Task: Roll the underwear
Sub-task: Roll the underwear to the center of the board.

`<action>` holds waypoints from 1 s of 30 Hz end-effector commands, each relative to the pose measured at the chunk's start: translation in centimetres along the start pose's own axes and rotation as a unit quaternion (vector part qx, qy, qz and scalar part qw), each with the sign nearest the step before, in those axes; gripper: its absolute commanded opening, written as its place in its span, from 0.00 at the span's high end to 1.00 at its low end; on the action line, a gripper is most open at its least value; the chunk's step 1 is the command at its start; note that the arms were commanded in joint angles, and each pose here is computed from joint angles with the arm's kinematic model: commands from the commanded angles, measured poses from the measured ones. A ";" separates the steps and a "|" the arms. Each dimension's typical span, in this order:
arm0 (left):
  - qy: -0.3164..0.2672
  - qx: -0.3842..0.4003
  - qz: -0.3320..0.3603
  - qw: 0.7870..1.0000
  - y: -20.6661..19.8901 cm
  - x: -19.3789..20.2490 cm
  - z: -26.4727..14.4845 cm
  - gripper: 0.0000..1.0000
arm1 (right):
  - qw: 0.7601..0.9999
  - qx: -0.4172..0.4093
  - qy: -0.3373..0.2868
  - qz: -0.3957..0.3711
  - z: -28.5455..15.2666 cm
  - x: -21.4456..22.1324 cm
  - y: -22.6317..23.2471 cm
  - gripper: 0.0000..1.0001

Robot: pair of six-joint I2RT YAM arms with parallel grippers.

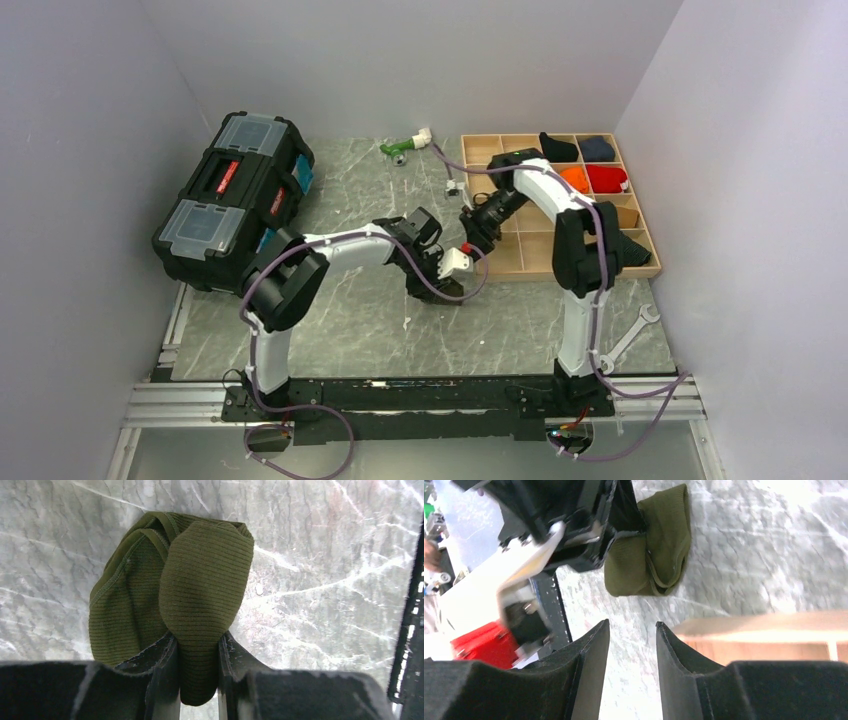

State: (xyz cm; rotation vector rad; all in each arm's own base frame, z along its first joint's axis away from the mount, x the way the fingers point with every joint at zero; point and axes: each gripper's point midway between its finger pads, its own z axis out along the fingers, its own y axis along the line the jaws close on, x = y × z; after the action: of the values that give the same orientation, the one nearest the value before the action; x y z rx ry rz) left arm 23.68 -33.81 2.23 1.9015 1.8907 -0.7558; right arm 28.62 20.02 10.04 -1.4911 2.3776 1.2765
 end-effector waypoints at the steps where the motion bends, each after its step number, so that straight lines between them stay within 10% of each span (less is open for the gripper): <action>1: 0.059 0.090 -0.072 0.992 -2.4 3.8 2.2 1.00 | 0.996 0.067 -0.054 -0.025 -3.0 -0.9 -0.1 0.59; 15: 0.057 0.230 -0.231 0.944 -1.5 3.5 2.6 1.00 | 0.969 0.209 -0.129 -0.041 -6.9 2.2 1.5 0.59; 30: 0.070 0.270 -0.316 0.907 -0.3 4.6 4.2 1.00 | 0.935 0.292 -0.048 -0.194 1.0 1.8 3.3 0.54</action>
State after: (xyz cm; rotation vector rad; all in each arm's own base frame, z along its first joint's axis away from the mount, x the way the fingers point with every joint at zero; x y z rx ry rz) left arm 24.13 -35.17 2.69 1.5035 2.4527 -1.6740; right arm 22.45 18.75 10.12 -1.5233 2.1051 0.6705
